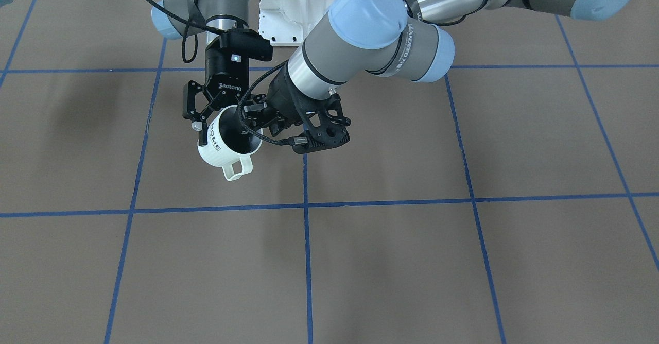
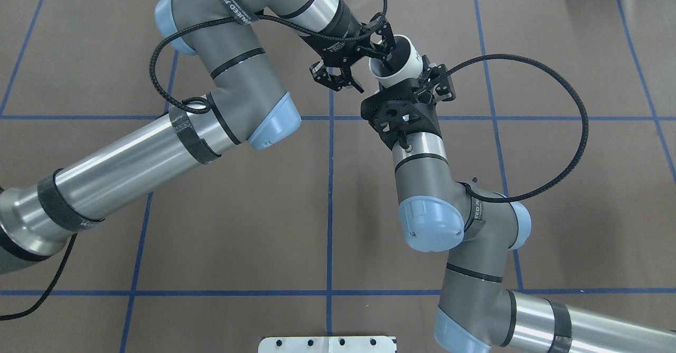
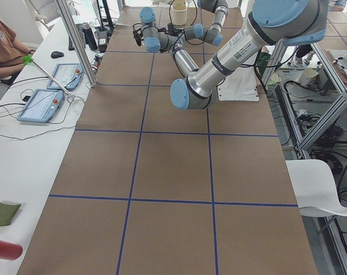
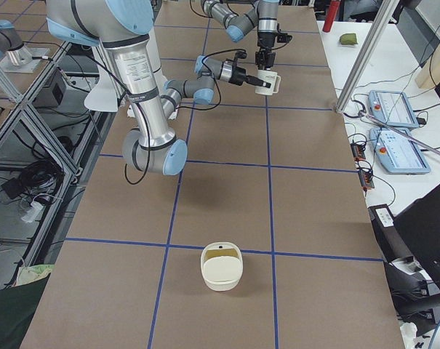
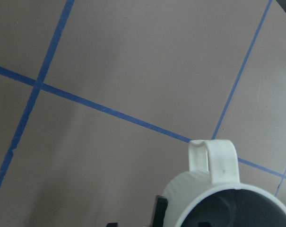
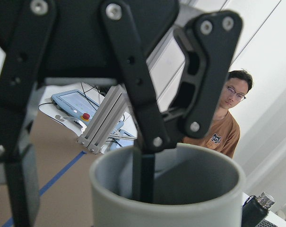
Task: Left arm hands cup to right arm to dump lemon
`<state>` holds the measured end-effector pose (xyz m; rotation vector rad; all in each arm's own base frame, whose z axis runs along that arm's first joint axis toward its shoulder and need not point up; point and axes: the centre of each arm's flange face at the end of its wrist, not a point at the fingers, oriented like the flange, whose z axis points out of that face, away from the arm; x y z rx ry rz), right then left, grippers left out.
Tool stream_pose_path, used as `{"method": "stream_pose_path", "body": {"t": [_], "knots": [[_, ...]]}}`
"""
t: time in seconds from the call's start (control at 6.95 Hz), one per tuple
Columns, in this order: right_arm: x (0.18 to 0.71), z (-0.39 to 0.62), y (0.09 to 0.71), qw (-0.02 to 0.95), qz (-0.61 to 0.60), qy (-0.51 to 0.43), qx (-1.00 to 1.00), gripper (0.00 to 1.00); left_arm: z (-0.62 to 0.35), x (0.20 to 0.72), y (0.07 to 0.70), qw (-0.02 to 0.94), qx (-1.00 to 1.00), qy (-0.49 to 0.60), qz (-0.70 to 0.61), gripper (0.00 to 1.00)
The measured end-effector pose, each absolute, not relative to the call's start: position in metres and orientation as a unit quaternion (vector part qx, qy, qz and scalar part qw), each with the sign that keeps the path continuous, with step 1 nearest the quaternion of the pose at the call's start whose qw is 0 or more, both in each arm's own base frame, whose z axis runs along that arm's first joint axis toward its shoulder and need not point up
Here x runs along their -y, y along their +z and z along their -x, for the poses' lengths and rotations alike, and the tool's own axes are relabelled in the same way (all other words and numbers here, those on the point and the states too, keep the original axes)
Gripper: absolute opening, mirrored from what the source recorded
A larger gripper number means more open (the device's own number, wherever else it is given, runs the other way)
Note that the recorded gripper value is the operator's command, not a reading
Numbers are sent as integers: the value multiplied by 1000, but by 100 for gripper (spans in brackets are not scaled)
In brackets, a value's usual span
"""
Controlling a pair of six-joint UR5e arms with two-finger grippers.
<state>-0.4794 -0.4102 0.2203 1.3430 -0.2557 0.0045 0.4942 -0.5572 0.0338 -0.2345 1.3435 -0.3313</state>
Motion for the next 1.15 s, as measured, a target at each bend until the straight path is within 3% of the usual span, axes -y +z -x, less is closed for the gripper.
{"method": "stream_pose_path", "body": {"t": [0.43, 1.15], "knots": [[410, 479, 220, 775, -620, 2, 118, 16, -495, 557, 33, 764, -618, -152, 108, 36], [411, 479, 220, 775, -621, 4, 118, 16, -495, 557, 32, 764, -619, -151, 108, 33]]}}
